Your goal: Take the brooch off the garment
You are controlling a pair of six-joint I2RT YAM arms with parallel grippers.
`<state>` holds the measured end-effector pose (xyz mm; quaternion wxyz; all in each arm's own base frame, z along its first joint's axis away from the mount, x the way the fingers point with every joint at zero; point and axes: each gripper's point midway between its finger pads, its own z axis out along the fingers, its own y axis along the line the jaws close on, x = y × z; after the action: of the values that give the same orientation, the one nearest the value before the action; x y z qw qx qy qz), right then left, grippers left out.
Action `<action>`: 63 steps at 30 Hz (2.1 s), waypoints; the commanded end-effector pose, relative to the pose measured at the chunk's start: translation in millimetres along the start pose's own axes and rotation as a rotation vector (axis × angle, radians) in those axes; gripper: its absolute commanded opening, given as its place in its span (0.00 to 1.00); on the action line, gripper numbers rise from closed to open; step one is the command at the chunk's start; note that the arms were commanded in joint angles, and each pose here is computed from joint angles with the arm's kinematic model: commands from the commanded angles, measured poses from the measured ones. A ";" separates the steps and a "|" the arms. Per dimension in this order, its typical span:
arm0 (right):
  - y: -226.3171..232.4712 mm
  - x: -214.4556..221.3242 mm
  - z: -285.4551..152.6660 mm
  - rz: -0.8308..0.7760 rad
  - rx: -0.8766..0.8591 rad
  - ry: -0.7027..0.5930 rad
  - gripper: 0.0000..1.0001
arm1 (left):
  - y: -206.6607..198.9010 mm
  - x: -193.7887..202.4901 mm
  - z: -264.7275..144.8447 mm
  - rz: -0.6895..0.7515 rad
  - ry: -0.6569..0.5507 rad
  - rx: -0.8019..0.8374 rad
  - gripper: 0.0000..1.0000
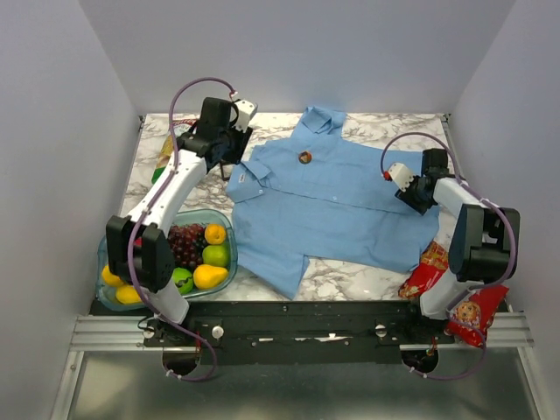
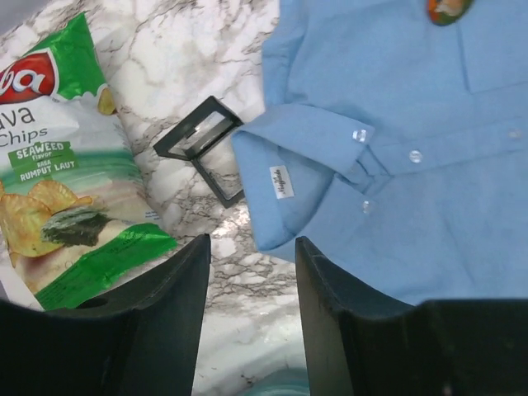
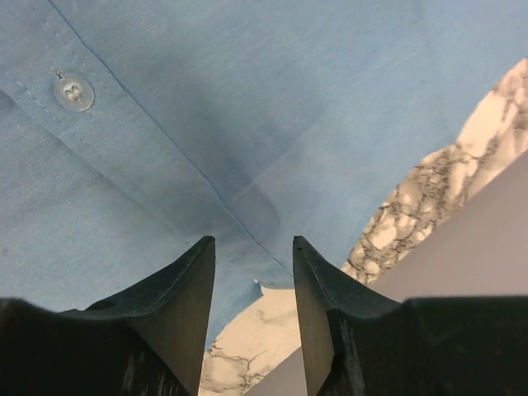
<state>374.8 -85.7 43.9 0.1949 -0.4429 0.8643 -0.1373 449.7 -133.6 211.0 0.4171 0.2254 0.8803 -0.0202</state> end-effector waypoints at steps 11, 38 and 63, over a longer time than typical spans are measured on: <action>18.7 -35.1 -33.6 -0.160 -0.044 -0.227 0.52 | -108.4 131.3 22.8 0.446 0.370 0.510 0.20; 36.8 -8.6 8.1 -0.290 -0.120 -0.089 0.52 | -197.6 277.4 -18.1 0.466 0.728 0.676 0.12; 1.1 -129.9 -67.0 -0.241 -0.132 -0.442 0.58 | -137.0 26.9 6.6 0.211 0.177 0.549 0.36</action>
<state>412.0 -21.5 92.2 0.2700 -0.6003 0.7494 -0.0722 308.0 -228.1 119.5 0.1817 0.4786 0.8387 -0.1855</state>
